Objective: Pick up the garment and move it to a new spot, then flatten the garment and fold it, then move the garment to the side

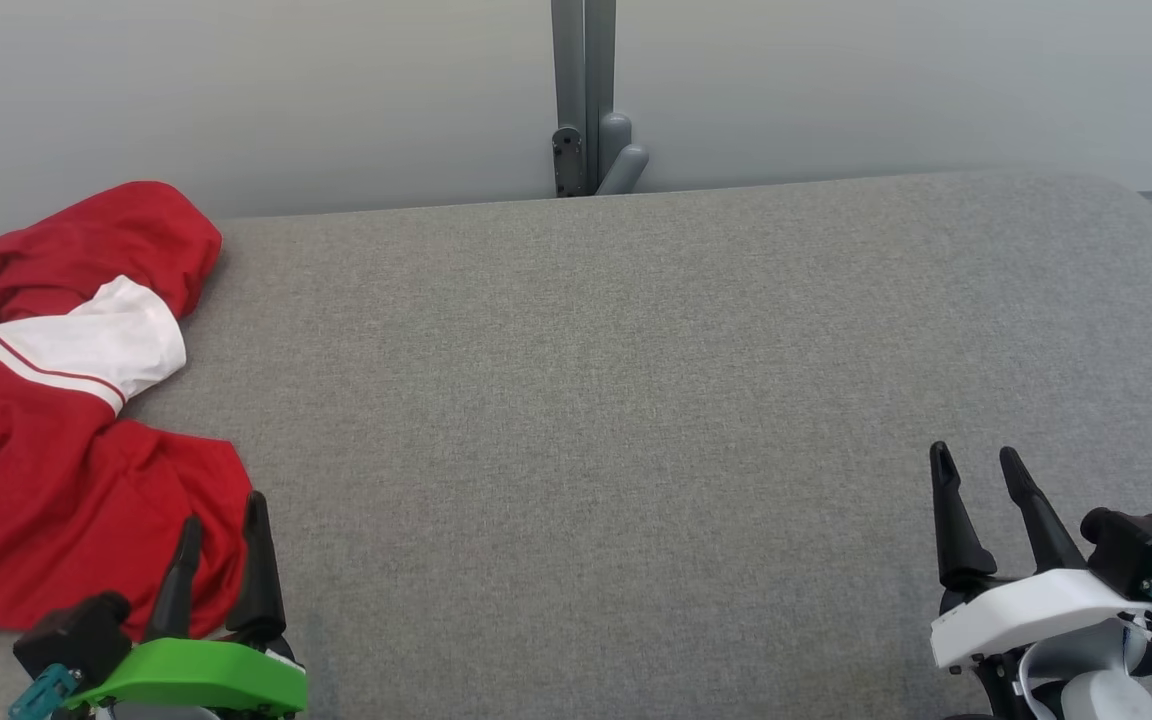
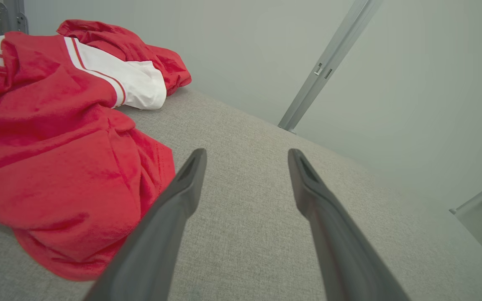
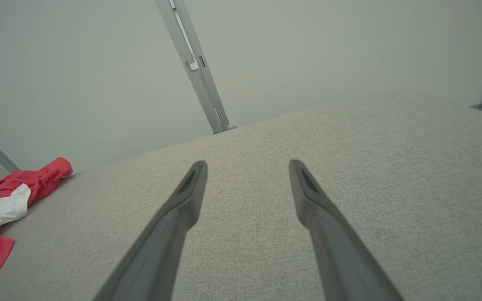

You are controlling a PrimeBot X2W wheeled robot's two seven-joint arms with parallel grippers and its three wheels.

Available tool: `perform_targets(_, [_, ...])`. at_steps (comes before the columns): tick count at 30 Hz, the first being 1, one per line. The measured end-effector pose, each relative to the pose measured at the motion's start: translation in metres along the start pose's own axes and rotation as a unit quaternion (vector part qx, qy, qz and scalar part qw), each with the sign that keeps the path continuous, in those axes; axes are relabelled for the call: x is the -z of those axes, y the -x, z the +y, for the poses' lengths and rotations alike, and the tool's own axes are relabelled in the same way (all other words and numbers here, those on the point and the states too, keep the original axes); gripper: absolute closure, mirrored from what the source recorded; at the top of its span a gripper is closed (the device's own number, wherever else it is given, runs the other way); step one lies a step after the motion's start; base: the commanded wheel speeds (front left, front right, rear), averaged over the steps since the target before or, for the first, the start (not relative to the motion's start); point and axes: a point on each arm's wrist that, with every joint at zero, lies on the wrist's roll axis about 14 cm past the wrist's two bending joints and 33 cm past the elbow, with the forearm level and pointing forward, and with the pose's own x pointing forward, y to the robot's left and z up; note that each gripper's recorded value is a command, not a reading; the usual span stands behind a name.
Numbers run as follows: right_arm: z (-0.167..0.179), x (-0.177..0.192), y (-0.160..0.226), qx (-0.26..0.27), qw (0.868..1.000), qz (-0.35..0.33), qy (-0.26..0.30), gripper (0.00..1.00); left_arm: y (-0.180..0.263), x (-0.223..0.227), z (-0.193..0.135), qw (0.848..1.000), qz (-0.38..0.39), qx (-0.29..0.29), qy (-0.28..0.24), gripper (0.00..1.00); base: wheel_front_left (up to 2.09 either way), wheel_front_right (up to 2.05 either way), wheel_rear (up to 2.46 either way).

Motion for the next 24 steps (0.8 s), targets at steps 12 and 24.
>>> perform_targets(12, [-0.002, -0.004, 0.001, -0.003, 0.998, -0.01, 0.066, 0.0, 0.003, 0.001, -0.003, 0.998, -0.002, 0.011, -0.061, 0.0, 0.0, 0.0, 0.0])
perform_targets(24, [-0.007, -0.004, 0.003, -0.001, 0.993, -0.012, 0.121, 0.0, 0.003, 0.003, -0.011, 0.993, -0.004, 0.034, -0.114, 0.0, 0.0, 0.0, 0.0])
